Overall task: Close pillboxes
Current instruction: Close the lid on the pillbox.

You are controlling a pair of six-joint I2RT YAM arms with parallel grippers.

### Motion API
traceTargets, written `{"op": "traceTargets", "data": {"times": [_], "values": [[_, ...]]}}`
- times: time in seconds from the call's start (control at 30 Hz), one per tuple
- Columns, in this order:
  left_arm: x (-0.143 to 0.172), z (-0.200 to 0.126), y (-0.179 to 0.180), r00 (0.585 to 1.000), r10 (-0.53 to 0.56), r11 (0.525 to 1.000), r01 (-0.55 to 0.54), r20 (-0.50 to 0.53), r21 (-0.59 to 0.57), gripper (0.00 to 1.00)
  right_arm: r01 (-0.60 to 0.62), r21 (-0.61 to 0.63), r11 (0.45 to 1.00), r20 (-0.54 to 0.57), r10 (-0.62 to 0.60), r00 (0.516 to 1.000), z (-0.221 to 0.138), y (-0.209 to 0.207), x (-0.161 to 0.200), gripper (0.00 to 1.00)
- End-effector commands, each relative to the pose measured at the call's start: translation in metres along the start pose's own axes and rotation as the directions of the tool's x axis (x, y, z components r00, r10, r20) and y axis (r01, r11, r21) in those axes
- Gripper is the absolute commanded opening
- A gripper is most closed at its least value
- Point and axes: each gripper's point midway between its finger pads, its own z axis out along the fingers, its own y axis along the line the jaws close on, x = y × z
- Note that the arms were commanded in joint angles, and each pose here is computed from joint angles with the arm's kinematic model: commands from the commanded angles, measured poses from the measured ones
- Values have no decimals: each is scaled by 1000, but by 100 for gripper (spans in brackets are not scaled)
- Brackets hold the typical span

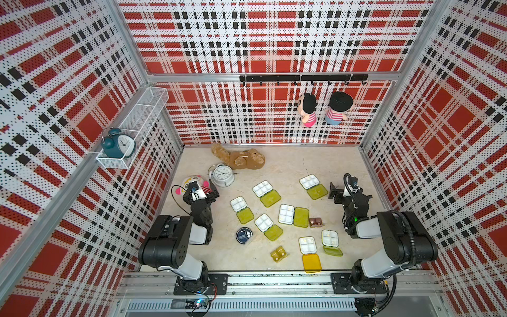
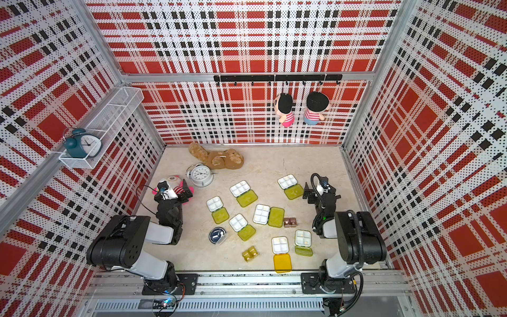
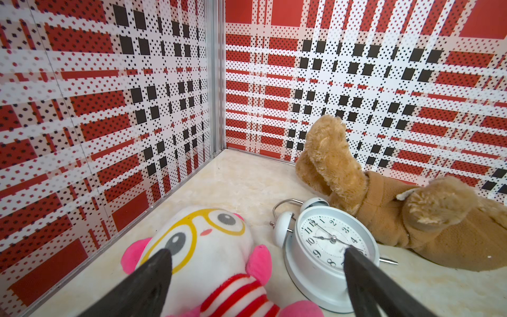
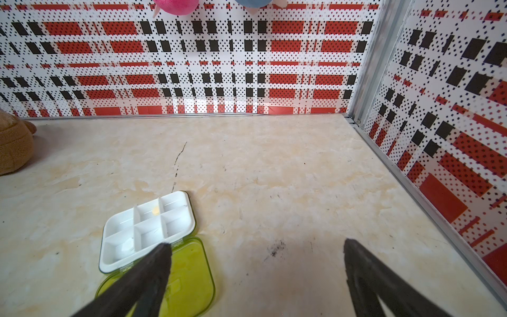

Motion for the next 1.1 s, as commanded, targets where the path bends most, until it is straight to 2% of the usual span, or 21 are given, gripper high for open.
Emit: {"op": "traceTargets", "data": {"times": [0.0, 0.2, 0.3, 0.4, 0.5, 0.63, 0.7, 0.8, 0.9, 0.97, 1.07], "values": [[-2, -2, 0, 1000, 3, 1000, -3, 10, 0, 98, 13, -10, 1000, 30, -13, 999, 1, 4, -8, 100], [-2, -1, 1, 1000, -1, 1000, 1, 9, 8, 98, 11, -2, 1000, 34, -11, 999, 0, 2, -8, 100], [-7, -2, 15, 999, -32, 996, 34, 21, -78, 98, -22, 57, 998, 38, 20, 999, -2, -9, -15, 100], [-13, -9, 16, 998, -47, 997, 50, 49, -55, 99, -29, 92, 995, 15, 28, 1000, -1, -15, -21, 100], [-26, -8, 29, 996, -68, 987, 76, 62, -141, 98, -31, 118, 993, -21, 33, 999, 4, -19, -34, 100], [-48, 0, 33, 991, -125, 976, 132, 48, -176, 98, -160, 182, 970, -22, 166, 986, 12, -31, -61, 100], [-58, 4, 30, 984, -177, 969, 179, 31, -169, 98, -270, 249, 930, -35, 288, 957, 16, -41, -68, 100], [-69, 13, 17, 964, -263, 957, 256, -42, -133, 98, -329, 231, 916, -155, 369, 916, 28, -34, -70, 100], [-79, 22, -3, 939, -314, 949, 304, -143, -85, 98, -364, 263, 894, -222, 423, 879, 36, -33, -77, 100], [-81, 25, -11, 915, -342, 940, 331, -215, -87, 98, -349, 254, 902, -285, 415, 864, 39, -28, -77, 100], [-76, 26, -20, 864, -400, 916, 389, -306, -99, 98, -362, 178, 915, -343, 402, 849, 42, -12, -82, 100]]}}
